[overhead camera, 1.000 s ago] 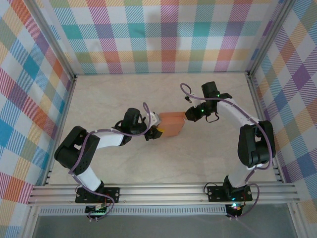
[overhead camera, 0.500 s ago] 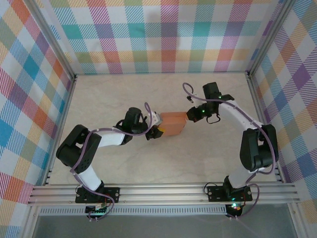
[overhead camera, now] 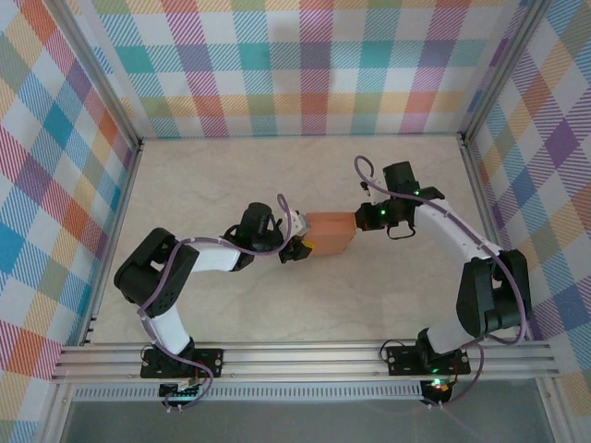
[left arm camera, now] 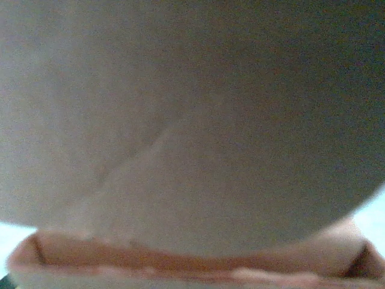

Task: Fold the paper box

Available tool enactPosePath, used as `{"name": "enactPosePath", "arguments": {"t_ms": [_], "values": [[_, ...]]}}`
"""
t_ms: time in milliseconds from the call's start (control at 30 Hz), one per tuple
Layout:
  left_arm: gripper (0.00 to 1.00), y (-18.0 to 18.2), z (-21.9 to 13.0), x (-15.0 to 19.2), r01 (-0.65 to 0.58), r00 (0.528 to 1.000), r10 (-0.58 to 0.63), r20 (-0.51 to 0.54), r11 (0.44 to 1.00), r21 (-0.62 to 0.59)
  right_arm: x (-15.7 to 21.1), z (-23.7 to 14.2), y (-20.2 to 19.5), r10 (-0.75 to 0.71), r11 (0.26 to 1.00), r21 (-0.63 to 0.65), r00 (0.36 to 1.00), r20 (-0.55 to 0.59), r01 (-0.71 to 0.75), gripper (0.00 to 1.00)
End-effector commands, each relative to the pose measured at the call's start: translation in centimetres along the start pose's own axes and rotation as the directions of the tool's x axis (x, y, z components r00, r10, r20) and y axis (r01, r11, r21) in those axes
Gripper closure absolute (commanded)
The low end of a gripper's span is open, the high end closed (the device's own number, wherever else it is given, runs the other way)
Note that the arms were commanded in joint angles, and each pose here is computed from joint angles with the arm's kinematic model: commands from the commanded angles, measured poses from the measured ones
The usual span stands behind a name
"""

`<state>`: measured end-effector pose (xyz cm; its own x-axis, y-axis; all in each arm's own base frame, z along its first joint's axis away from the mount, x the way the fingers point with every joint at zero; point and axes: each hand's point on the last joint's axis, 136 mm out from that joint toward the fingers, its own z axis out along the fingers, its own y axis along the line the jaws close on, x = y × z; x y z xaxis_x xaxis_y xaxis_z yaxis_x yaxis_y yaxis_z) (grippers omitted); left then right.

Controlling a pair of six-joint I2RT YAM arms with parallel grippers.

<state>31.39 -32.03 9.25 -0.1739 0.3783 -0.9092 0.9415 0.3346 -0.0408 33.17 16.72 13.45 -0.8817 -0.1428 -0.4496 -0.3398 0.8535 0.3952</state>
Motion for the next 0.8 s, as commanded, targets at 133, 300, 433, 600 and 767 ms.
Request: {"name": "enactPosePath", "arguments": {"t_ms": [133, 300, 433, 600, 767], "values": [[0.72, 1.0, 0.5, 4.8, 0.147, 0.977, -0.157, -0.141, 0.986, -0.075, -0.4, -0.8, 1.0, 0.063, 0.998, -0.007, 0.994, 0.088, -0.063, 1.00], [0.72, 1.2, 0.7, 5.1, 0.158, 0.975, -0.169, -0.144, 0.984, -0.083, 0.2, -0.8, 0.4, 0.105, 0.994, 0.029, 0.990, 0.094, -0.109, 1.00], [0.72, 1.2, 1.0, 5.1, 0.190, 0.969, -0.200, -0.147, 0.979, -0.078, 0.6, -0.4, 0.8, 0.073, 0.997, -0.010, 0.989, 0.127, -0.072, 1.00], [0.72, 1.4, 1.4, 5.6, 0.218, 0.960, -0.229, -0.162, 0.973, -0.079, 1.0, 0.3, 1.4, 0.001, 1.000, -0.029, 0.985, 0.170, 0.004, 1.00], [0.72, 1.6, 1.8, 5.9, 0.243, 0.954, -0.252, -0.160, 0.967, -0.078, 1.5, 1.0, 1.2, -0.038, 0.999, -0.024, 0.975, 0.221, 0.044, 1.00]]}}
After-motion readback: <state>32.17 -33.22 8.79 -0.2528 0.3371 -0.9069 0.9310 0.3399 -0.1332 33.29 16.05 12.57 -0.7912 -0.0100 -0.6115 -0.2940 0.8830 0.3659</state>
